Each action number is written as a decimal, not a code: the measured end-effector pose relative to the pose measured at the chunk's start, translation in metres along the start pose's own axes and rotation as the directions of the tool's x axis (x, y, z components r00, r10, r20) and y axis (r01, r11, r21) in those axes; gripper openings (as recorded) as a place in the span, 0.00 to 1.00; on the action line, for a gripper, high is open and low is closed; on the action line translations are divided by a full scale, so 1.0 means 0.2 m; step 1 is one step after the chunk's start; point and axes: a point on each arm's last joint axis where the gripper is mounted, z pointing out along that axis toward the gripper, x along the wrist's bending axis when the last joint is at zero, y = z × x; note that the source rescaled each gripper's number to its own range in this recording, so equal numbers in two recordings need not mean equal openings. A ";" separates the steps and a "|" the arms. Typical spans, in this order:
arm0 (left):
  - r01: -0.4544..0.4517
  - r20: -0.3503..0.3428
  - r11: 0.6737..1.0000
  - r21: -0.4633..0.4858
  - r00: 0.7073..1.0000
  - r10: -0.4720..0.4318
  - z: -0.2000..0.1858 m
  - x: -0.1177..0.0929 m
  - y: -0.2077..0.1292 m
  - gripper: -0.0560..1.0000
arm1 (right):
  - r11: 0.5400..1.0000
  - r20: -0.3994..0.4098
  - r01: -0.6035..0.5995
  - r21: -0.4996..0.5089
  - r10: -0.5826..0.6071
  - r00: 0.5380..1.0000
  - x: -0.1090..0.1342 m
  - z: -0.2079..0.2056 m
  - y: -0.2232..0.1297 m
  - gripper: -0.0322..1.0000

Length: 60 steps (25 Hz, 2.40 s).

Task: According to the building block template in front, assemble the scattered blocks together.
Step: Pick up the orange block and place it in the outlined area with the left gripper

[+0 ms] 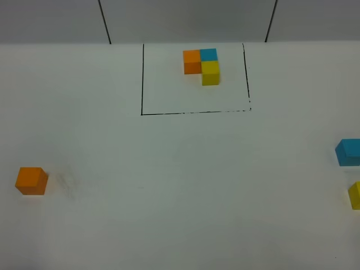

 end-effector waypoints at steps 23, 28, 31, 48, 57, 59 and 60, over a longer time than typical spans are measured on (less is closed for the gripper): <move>0.000 0.000 1.000 0.000 1.000 0.000 0.00 0.00 0.00 0.05 | 1.000 0.000 0.000 0.000 0.000 1.000 0.00 0.00 0.00 0.03; 0.000 0.000 1.000 0.000 1.000 0.000 0.00 0.00 0.00 0.09 | 1.000 0.000 0.000 0.000 0.000 1.000 0.00 0.00 0.00 0.03; 0.000 -0.001 1.000 0.000 1.000 0.000 0.00 0.00 0.00 0.22 | 1.000 0.000 0.000 0.000 0.000 1.000 0.00 0.00 0.00 0.03; 0.120 -0.153 0.934 0.336 0.986 -0.071 0.15 0.09 0.37 1.00 | 1.000 0.000 0.000 0.000 0.000 1.000 0.00 0.00 0.00 0.03; 0.165 -0.203 0.618 0.769 0.979 -0.008 0.85 0.21 0.49 1.00 | 1.000 0.000 0.000 0.000 0.000 1.000 0.00 0.00 0.00 0.03; 0.155 -0.211 0.588 0.794 0.977 0.026 0.95 0.24 0.46 0.99 | 1.000 0.000 0.000 0.000 0.000 1.000 0.00 0.00 0.00 0.03; 0.155 -0.215 0.576 0.803 0.976 0.037 1.00 0.25 0.45 0.99 | 1.000 0.000 0.000 0.000 0.000 1.000 0.00 0.00 0.00 0.03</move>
